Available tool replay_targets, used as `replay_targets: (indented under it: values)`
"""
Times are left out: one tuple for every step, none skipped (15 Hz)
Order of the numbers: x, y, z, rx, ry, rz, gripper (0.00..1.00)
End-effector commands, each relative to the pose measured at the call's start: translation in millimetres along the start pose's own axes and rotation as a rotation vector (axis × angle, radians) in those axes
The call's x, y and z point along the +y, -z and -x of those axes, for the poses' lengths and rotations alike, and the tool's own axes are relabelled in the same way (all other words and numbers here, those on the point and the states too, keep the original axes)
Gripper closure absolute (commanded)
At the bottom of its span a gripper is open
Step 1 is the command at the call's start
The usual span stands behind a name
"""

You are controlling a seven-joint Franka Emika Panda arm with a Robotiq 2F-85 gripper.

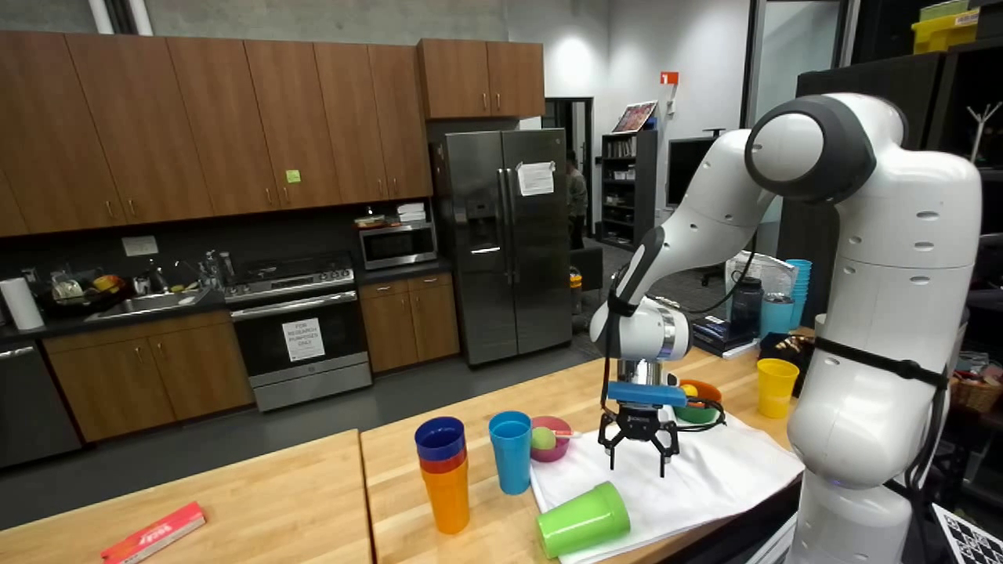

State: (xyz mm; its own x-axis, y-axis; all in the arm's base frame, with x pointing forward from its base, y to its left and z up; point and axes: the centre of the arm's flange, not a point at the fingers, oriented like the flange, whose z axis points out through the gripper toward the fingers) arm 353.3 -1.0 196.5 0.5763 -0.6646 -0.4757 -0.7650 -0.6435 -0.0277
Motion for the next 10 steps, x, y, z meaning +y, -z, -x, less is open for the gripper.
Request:
replay_targets:
  values:
    - [5.8,4.5,1.5,0.049,-0.018,-0.039,0.00]
    - [7.0,6.0,-0.3,0.064,-0.019,-0.046,0.00]
    - [7.0,6.1,-0.9,0.073,-0.023,-0.051,0.00]
    - [6.0,5.1,-0.6,0.093,-0.027,-0.069,0.00]
    - [7.2,7.0,-2.1,0.102,-0.030,-0.073,0.00]
    - [7.6,7.2,-2.9,0.114,-0.035,-0.081,0.00]
    - [7.0,6.2,-2.7,0.128,-0.042,-0.094,0.00]
    - [8.1,7.3,-3.9,0.137,-0.045,-0.098,0.00]
    - [9.0,8.2,-5.1,0.147,-0.049,-0.105,0.00]
    - [8.3,7.3,-4.8,0.156,-0.053,-0.113,0.00]
